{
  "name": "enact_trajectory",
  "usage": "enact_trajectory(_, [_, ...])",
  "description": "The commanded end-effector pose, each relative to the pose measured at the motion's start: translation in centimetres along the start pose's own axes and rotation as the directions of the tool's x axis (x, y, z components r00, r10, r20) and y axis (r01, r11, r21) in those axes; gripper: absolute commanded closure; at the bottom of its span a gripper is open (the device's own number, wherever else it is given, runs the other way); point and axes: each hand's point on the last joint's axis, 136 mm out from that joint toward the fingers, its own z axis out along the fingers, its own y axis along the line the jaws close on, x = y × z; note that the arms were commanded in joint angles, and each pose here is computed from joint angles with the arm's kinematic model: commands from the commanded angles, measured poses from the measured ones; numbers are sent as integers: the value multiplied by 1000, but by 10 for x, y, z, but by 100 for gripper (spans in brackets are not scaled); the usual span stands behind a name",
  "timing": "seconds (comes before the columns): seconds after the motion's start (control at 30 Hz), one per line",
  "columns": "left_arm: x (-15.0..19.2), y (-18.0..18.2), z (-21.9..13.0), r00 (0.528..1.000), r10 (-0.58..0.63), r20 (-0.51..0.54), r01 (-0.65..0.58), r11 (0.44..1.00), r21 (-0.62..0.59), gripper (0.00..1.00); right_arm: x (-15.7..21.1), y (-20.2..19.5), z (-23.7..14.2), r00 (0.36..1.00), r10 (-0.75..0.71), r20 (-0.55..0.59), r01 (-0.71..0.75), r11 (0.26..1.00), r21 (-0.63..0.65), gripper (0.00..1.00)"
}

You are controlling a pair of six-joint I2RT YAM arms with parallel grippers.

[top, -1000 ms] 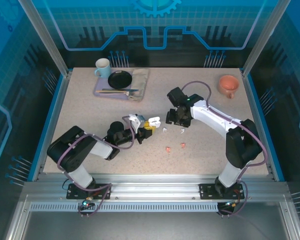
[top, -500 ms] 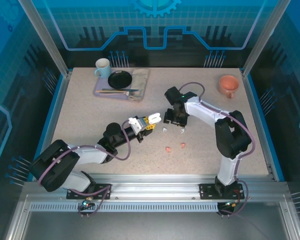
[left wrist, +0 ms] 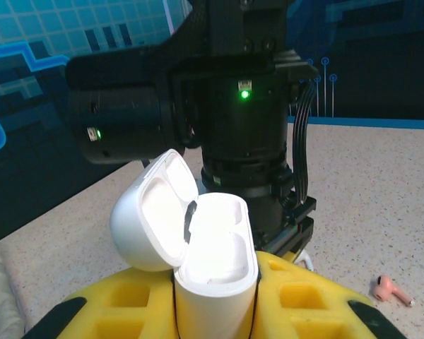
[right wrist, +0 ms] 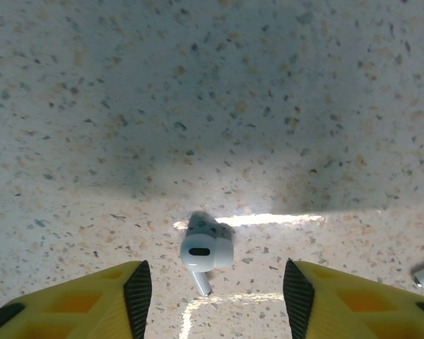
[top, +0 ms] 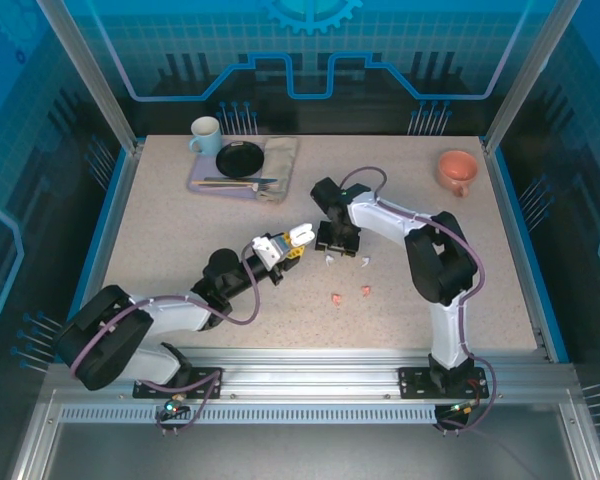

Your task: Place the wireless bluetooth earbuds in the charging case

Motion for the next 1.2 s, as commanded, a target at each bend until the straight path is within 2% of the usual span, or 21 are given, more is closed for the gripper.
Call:
enact_trajectory(0.0, [-6, 6, -6, 999, 28, 15, -28, 999, -28, 100, 9, -5, 2, 997, 70, -17, -69, 996, 62, 46])
enact_trajectory(0.33, [-10, 7, -11, 999, 27, 17, -26, 999, -30, 100, 13, 0, 7, 992, 129, -8, -128, 988, 81, 48])
enact_trajectory(0.87, [-12, 8, -13, 1000, 19, 22, -18, 999, -35, 100, 9, 4, 21, 990, 140, -9, -138, 985, 104, 52])
enact_trajectory(1.17, [-13, 8, -12, 1000, 17, 19, -16, 999, -33, 100, 10, 2, 29, 990, 139, -15, -136, 984, 112, 59])
